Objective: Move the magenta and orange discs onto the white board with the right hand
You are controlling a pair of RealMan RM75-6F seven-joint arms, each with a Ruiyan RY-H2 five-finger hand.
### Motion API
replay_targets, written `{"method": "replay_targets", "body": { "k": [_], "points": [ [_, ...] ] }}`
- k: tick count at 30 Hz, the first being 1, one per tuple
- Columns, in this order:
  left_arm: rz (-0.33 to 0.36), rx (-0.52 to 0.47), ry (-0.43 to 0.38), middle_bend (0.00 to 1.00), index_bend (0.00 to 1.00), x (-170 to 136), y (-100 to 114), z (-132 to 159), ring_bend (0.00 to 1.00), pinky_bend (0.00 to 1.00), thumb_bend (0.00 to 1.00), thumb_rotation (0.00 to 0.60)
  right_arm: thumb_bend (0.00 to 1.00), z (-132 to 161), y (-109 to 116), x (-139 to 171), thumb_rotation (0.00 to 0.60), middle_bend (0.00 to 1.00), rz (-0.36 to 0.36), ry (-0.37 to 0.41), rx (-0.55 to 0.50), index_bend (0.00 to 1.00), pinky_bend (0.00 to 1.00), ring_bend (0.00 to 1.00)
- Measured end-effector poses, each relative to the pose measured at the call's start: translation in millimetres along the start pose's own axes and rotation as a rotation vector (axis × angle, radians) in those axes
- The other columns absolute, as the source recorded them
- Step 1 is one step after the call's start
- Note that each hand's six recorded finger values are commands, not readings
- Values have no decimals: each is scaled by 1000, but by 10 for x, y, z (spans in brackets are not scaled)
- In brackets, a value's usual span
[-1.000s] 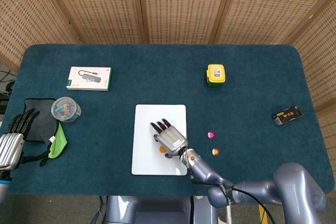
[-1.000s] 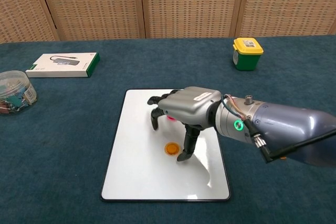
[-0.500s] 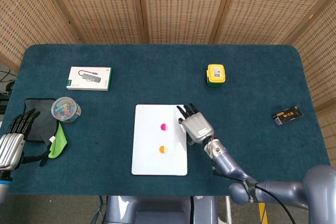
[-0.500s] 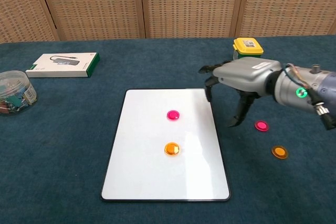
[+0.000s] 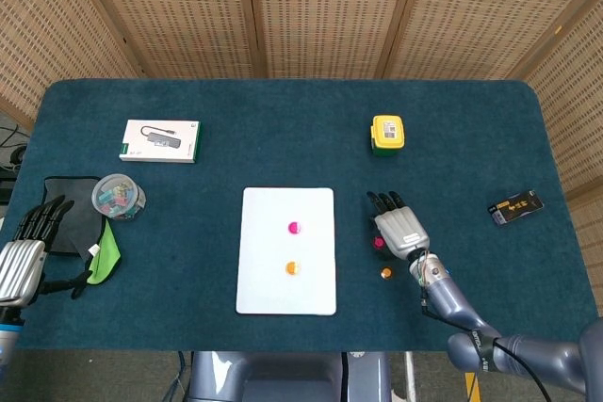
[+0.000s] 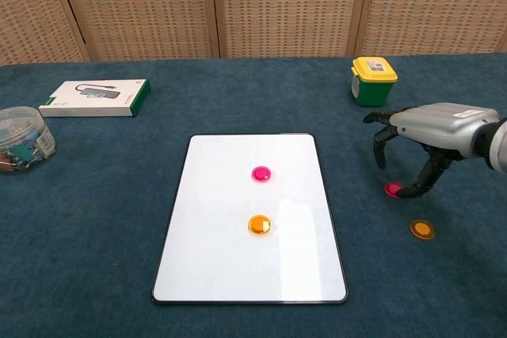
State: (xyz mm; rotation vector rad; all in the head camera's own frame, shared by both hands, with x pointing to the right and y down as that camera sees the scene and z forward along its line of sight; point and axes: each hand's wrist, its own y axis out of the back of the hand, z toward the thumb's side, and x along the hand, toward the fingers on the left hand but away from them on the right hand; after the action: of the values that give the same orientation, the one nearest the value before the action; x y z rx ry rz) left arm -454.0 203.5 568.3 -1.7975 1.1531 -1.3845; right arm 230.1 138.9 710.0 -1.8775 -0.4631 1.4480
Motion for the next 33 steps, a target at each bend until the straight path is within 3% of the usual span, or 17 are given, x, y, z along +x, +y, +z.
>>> {"method": "replay_targets", "body": {
  "k": [5, 33],
  "points": [
    [1, -1, 2, 0, 0, -2, 0, -2, 0, 0, 0, 600, 363, 12, -4, -31, 600, 0, 4, 3, -10, 417, 0, 0],
    [-2, -1, 9, 0, 0, 1, -3, -14, 0, 0, 0, 600, 363, -63, -255, -75, 600, 0, 54, -15, -33, 419, 0, 0]
  ]
}}
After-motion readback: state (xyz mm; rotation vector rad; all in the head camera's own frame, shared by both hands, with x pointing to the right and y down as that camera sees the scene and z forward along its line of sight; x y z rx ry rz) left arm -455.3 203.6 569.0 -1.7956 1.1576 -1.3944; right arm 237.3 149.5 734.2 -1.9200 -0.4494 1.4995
